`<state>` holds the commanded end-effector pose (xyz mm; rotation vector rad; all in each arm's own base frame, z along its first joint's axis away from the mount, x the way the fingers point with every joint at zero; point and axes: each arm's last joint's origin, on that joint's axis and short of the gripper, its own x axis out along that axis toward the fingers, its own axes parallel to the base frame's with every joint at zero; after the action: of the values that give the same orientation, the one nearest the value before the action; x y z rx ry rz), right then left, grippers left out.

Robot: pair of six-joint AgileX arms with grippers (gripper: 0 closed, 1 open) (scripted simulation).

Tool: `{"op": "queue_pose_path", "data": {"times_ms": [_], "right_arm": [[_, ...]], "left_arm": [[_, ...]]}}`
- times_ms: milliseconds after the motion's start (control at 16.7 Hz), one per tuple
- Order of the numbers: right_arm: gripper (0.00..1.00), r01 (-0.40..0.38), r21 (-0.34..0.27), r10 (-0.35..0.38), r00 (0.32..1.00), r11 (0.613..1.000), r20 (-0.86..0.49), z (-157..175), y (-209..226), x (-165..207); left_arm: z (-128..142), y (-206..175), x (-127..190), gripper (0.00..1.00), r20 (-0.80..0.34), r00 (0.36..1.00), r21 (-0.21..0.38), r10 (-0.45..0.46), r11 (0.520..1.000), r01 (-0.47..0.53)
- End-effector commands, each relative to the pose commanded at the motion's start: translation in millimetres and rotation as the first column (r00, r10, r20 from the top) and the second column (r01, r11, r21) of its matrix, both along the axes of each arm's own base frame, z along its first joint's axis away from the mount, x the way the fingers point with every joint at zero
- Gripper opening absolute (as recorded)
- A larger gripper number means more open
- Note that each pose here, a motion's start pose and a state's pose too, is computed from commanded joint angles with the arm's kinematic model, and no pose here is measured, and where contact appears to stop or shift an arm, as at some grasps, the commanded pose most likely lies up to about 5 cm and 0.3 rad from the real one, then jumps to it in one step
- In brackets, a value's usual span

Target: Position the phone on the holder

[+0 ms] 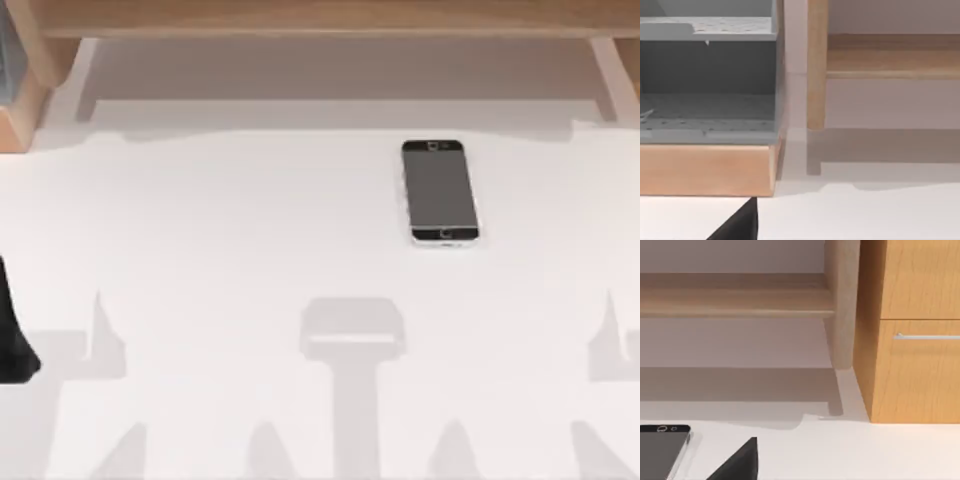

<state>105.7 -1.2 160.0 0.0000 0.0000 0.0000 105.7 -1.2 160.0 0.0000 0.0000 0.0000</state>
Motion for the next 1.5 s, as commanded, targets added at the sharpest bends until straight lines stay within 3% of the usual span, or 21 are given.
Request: {"op": "queue_pose_path", "data": {"times_ms": [420,600,780,960,1140,1320,1500], "right_arm": [[1.0,-0.051,0.031,0.054,0.994,0.998,-0.094,21,5,3],[1.0,-0.097,0.071,0.112,0.963,0.993,-0.245,45,12,12],[1.0,-0.126,0.116,0.166,0.872,0.985,-0.46,69,22,35],[1.0,-0.123,0.142,0.188,0.688,0.982,-0.701,82,40,73],[1.0,-0.094,0.127,0.155,0.422,0.987,-0.893,81,65,121],[1.0,-0.067,0.067,0.076,0.149,0.996,-0.986,65,94,175],[1.0,-0.058,-0.006,-0.008,-0.049,0.998,-0.999,42,126,227]], "left_arm": [[0,0,0,1.0,0.0,1.0,0.0,0.0,1.0,0.0],[0,0,0,1.0,0.0,1.0,0.0,0.0,1.0,0.0],[0,0,0,1.0,0.0,1.0,0.0,0.0,1.0,0.0],[0,0,0,1.0,0.0,1.0,0.0,0.0,1.0,0.0],[0,0,0,1.0,0.0,1.0,0.0,0.0,1.0,0.0],[0,0,0,1.0,0.0,1.0,0.0,0.0,1.0,0.0],[0,0,0,1.0,0.0,1.0,0.0,0.0,1.0,0.0]]}}
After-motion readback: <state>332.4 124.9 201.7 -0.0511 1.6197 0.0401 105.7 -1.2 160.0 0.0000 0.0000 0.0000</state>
